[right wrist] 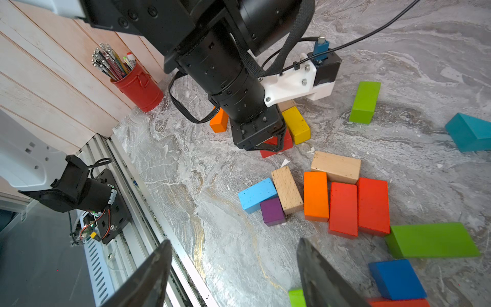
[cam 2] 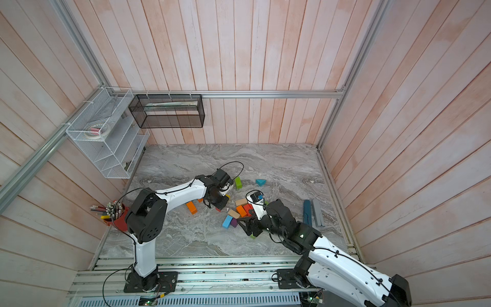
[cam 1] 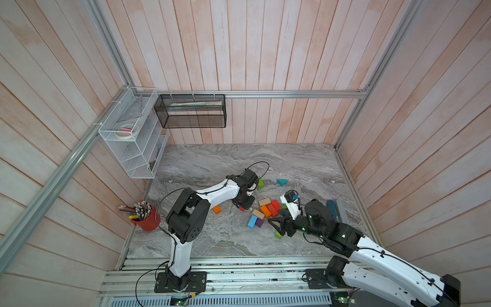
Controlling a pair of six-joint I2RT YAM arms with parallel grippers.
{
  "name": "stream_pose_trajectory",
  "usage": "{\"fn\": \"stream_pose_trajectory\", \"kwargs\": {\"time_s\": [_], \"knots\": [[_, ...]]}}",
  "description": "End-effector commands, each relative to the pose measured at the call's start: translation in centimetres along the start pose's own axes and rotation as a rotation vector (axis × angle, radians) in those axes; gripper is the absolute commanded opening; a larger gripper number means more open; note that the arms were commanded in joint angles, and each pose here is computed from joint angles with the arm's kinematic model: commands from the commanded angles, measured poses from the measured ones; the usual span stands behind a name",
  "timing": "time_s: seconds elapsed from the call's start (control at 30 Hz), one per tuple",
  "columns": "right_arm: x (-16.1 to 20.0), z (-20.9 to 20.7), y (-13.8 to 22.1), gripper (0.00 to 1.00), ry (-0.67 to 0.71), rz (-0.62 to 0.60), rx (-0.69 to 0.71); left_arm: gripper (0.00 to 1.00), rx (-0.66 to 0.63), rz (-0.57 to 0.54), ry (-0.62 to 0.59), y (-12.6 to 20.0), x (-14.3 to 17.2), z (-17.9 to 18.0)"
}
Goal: Assemble a heart with building blocks
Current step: Assemble the building block at the center of the board.
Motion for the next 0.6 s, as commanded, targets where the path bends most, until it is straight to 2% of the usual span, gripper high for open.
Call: {"fn": "stream_pose_trajectory", "kwargs": {"time_s": [0.0,0.23,0.4,0.57], "knots": [[0.4,-0.4,-0.2,0.74,-0.008,0.008,0.013,0.37,0.021,-0.001,0.018,0.0,-0.4,0.0],[0.4,-0.4,-0.2,0.74,-0.008,0.008,0.012,0.3,0.022,0.001,0.024,0.0,-0.4,0.0],[0.4,-0.3,-0.2,0.74,-0.008,0.008,0.008,0.48,0.017,-0.023,0.038,0.9,-0.9,0.1],[0.4,-0.9,-0.6,0.73,-0.058,0.0,0.057,0.55,0.031,-0.121,0.054,4.3,-1.8,-0.2]]}}
Point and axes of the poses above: each gripper's point midway between its finger pads, its own y axis back along the fingers, its own z axis along the line the jaws close on, x = y × z, the point moved 6 cm from there along y, back along the fingers, and after that the axes turned 9 degrees about -y, right-handed, at the moved point
